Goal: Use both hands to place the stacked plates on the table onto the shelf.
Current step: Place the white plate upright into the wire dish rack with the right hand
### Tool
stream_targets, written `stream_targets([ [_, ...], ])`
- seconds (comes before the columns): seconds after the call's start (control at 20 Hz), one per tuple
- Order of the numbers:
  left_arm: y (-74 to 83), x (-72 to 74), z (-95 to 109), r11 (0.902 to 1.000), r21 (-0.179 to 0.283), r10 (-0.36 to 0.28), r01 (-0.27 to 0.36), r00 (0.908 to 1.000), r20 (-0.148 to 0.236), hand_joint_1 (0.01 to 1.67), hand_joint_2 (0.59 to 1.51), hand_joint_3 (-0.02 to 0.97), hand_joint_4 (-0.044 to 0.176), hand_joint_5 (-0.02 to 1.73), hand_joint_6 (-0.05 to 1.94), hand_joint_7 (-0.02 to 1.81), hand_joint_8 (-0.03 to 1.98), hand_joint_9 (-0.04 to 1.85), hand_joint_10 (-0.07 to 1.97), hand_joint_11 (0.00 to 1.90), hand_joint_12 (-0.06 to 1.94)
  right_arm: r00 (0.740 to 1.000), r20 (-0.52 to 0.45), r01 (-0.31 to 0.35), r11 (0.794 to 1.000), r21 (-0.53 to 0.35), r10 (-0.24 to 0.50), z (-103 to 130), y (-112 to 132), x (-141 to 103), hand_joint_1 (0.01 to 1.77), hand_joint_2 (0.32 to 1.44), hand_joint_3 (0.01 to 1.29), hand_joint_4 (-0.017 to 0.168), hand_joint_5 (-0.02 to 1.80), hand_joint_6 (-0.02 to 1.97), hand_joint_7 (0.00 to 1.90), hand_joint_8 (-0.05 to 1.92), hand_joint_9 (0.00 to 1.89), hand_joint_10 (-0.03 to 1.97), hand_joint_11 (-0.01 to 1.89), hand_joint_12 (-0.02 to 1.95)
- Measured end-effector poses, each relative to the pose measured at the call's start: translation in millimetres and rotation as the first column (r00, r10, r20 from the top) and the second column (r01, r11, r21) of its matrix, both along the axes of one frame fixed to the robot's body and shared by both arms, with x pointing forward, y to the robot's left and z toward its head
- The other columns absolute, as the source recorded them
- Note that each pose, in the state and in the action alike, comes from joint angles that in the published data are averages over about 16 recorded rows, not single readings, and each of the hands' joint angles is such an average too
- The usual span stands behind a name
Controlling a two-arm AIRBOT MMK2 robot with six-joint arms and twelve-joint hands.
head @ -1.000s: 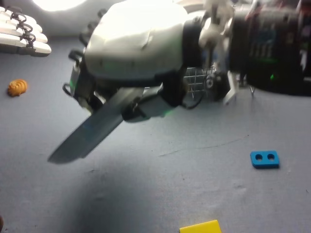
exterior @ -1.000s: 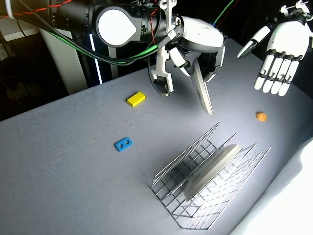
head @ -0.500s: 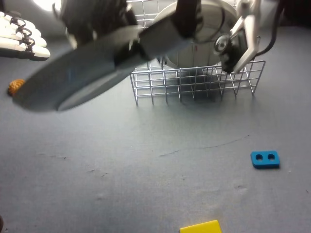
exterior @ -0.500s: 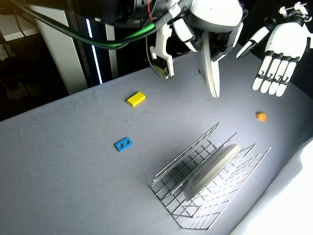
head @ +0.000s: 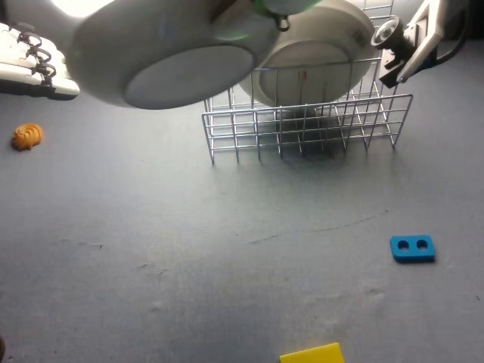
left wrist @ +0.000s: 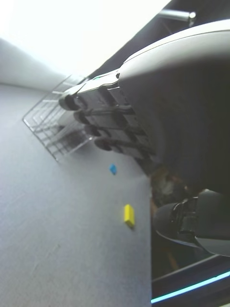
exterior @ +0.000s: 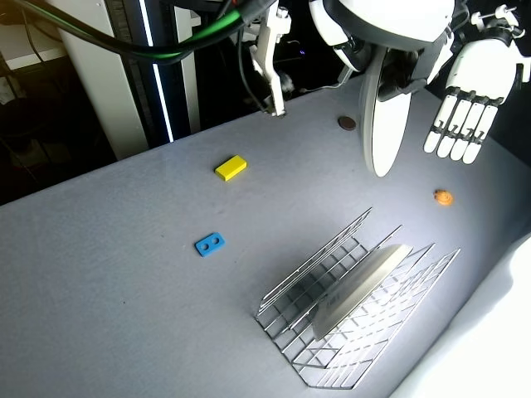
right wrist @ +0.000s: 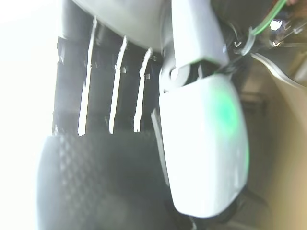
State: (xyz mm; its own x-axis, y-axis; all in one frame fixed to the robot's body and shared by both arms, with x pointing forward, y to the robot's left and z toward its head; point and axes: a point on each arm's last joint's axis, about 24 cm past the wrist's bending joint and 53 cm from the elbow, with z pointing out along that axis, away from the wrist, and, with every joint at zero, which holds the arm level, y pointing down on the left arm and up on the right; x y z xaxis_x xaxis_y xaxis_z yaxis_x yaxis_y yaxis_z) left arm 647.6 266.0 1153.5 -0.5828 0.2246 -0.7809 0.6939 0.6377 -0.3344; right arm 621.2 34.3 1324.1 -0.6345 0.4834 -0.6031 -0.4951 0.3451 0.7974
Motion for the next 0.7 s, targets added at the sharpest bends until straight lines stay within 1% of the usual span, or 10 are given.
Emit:
stream_targets([
  [0.35,-1.5,-0.9,-0.4,1.0,0.001,-0.003,0.003,1.0,0.0,0.02,1.178,0.017,0.003,0.02,0.01,0.02,-0.01,0.02,-0.06,0.02,0.02,0.99,-0.065,0.122,0.992,-0.014,-0.122,-14.0,-31.6,28.9,1.37,0.95,0.01,-0.004,0.92,0.78,1.09,0.75,1.13,0.9,1.07,0.94],
  [0.7,-1.7,-1.4,-1.1,1.0,0.004,-0.006,0.006,1.0,-0.001,0.02,1.177,0.017,0.003,0.02,0.01,0.02,-0.01,0.02,-0.06,0.02,0.01,0.972,-0.104,0.208,0.977,-0.045,-0.212,-32.5,-56.7,57.3,1.37,0.95,0.01,-0.004,0.92,0.78,1.09,0.77,1.12,0.91,1.05,0.97],
])
